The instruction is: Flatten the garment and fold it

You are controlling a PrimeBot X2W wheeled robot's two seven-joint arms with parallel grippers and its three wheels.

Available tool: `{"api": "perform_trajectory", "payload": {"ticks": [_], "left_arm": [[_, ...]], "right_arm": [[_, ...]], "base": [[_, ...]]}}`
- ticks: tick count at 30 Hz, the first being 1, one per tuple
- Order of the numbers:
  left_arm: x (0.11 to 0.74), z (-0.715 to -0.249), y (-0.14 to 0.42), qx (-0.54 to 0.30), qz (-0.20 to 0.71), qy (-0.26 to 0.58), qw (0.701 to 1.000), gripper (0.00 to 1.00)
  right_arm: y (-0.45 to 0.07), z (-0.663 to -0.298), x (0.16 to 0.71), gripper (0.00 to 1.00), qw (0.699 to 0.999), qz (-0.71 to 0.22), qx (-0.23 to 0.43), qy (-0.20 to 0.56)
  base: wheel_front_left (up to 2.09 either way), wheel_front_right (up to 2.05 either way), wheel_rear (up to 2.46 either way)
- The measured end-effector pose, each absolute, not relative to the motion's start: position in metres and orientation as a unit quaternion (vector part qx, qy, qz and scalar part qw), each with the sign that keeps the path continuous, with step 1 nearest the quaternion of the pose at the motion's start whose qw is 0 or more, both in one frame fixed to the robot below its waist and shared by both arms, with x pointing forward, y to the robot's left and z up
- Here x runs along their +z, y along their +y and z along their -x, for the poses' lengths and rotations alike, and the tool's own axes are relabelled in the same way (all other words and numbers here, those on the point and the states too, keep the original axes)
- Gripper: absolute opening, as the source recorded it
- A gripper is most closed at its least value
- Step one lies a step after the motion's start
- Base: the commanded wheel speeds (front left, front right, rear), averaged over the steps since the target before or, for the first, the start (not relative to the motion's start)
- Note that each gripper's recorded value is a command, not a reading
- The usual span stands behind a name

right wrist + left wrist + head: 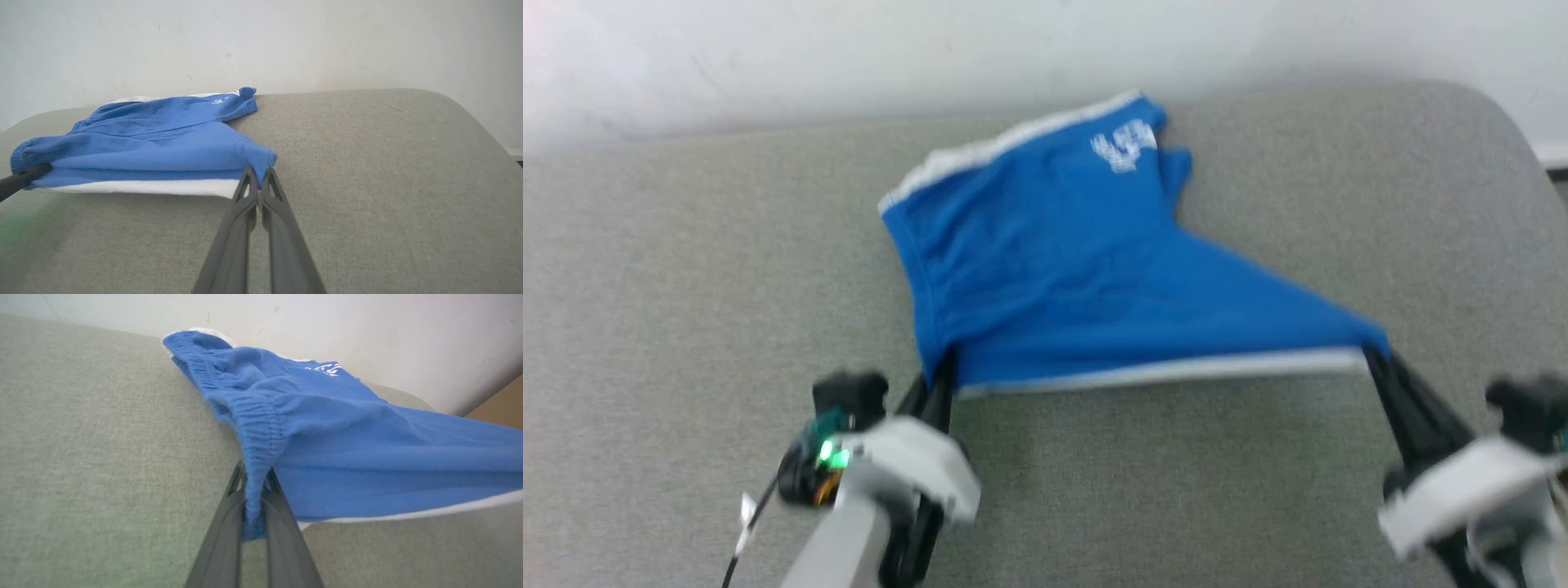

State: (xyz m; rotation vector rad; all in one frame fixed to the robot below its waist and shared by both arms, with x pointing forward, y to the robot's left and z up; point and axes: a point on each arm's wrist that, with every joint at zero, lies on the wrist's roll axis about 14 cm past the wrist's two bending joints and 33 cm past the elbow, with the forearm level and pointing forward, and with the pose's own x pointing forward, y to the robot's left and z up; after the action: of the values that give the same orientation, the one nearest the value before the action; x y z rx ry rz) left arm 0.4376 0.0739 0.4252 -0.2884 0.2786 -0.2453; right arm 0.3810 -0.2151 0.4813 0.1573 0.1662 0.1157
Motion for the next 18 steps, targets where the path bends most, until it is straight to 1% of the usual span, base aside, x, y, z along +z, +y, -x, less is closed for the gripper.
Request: {"api": "perform_trajectory", "payload": {"ticks": [5, 10, 13, 18], "left_arm": [[0.435, -0.387, 0.086, -0.116, 0.126, 0.171, 0.970, 0.00], [0.455, -0.345, 0.092, -0.108, 0.131, 0.193, 0.966, 0.00], [0.466, -0.329, 0.089, -0.113, 0.142, 0.206, 0.962, 0.00], [0.475, -0.329, 0.086, -0.119, 0.173, 0.215, 0.954, 0.00]], "right_arm": [[-0.210, -0.335, 0.484, 0.00, 0.989, -0.078, 0.040, 0.120], [-0.207, -0.306, 0.494, 0.00, 0.986, -0.071, 0.029, 0.145], [-0.207, -0.298, 0.498, 0.00, 0.985, -0.065, 0.027, 0.159], [-0.207, -0.308, 0.497, 0.00, 0.981, -0.055, 0.038, 0.184]], "base": [[0.00, 0.00, 0.00], [0.00, 0.00, 0.00], [0.00, 0.00, 0.00], [0.00, 0.00, 0.00]]}}
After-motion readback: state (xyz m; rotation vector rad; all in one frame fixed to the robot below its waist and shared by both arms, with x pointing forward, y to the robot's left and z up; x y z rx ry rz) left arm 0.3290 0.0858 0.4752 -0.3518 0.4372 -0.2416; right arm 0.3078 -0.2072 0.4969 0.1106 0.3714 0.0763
